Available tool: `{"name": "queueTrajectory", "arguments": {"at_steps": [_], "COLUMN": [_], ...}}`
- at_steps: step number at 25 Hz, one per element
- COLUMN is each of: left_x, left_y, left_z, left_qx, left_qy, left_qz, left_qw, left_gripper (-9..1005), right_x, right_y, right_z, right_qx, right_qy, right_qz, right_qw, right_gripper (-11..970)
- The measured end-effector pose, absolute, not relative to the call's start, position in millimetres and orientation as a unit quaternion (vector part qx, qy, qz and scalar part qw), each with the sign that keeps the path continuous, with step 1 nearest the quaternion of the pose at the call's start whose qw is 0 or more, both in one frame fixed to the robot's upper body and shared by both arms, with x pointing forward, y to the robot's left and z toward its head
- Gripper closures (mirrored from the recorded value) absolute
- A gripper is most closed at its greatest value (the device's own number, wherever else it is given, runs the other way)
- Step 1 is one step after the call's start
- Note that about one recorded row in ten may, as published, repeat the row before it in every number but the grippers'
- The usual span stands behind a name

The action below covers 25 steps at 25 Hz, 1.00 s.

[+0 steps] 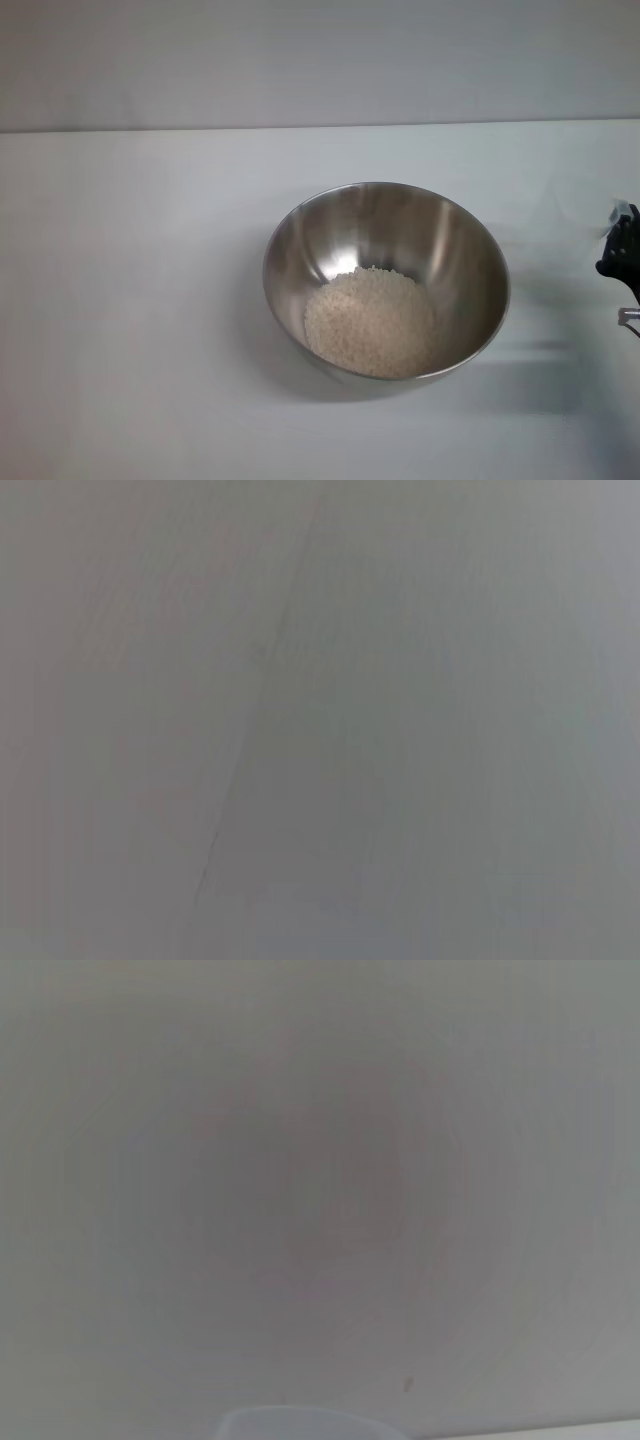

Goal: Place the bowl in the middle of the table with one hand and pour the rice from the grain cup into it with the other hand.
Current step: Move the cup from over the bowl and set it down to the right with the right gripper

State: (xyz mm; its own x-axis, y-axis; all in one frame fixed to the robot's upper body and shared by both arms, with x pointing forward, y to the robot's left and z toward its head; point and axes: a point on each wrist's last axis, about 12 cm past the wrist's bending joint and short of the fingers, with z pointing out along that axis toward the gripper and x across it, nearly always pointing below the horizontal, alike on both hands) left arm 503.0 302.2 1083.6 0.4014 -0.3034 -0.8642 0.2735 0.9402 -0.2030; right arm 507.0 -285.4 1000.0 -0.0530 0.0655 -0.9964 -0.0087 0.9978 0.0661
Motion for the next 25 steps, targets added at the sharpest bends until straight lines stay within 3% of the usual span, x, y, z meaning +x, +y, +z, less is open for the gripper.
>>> {"name": "queueTrajectory", "arguments": {"at_steps": [25], "left_x": [502], "left_y": [306], "left_z": [1087], "left_qx": [-0.013], "left_qy": [0.511], "left_qz": [-0.169], "left_qw": [0.843], "left_gripper": [125], "right_x": [521], "right_y": [-280], "right_z": [998], "right_qx": [-0.015], "right_qy": [0.746], "right_qz": [0.027], "right_qw": [0.666], "right_gripper": [886]}}
